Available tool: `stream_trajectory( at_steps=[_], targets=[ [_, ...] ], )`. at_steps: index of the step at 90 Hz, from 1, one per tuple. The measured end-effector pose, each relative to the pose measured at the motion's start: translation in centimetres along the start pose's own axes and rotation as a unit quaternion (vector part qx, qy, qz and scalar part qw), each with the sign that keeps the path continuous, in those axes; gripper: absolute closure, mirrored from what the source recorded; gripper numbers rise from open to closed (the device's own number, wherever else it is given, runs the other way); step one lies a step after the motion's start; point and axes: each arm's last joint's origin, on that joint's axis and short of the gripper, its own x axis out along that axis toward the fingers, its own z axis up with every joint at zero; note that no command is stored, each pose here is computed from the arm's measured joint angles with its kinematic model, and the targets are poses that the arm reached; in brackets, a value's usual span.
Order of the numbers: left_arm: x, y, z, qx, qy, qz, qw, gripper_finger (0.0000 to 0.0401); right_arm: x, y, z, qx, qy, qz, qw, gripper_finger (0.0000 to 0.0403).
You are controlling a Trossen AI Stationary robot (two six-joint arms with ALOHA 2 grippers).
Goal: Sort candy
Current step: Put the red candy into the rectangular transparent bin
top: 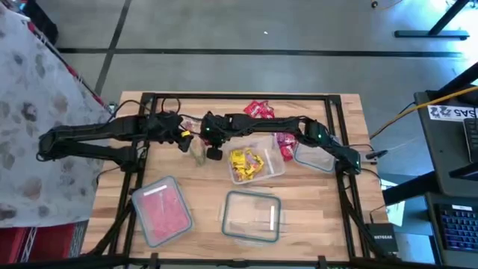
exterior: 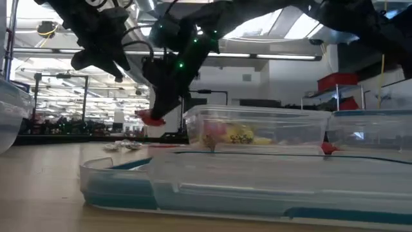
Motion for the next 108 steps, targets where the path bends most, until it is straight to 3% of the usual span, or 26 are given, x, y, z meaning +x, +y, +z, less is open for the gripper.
stream_trajectory(
  at_steps=[20, 42, 60, 69, 83, 94, 108],
  targets=[
    [0.0, 0.0, 0.0, -0.001, 0.001, -0.001, 1.0, 0.0265, -5.6, -0.2, 2.0, -0.038, -0.049, -0.009, 0.998, 0.0403],
    [0.0, 0.0, 0.0, -0.007, 0.002, -0.001, 1.0, 0.0265, -11.6, -0.1, 1.1, -0.052, 0.008, 0.009, 0.999, 0.0403],
    [0.0, 0.0, 0.0, -0.01, 0.002, 0.0, 1.0, 0.0265, -11.5, 0.4, -2.4, -0.056, 0.157, 0.07, 0.984, 0.0403],
    [0.0, 0.0, 0.0, -0.009, 0.003, 0.0, 1.0, 0.0265, -11.9, 0.5, -4.1, -0.052, 0.211, 0.073, 0.973, 0.0403],
    [0.0, 0.0, 0.0, -0.009, 0.003, 0.0, 1.0, 0.0265, -13.8, 0.7, -6.2, -0.022, 0.222, 0.08, 0.972, 0.0403],
    [0.0, 0.0, 0.0, -0.009, 0.003, 0.0, 1.0, 0.0265, -15.1, 0.9, -9.5, 0.012, 0.238, 0.076, 0.968, 0.0403],
    [0.0, 0.0, 0.0, -0.005, 0.003, 0.0, 1.0, 0.0265, -15.2, 1.3, -13.6, 0.096, 0.228, 0.073, 0.966, 0.0403]
  ],
)
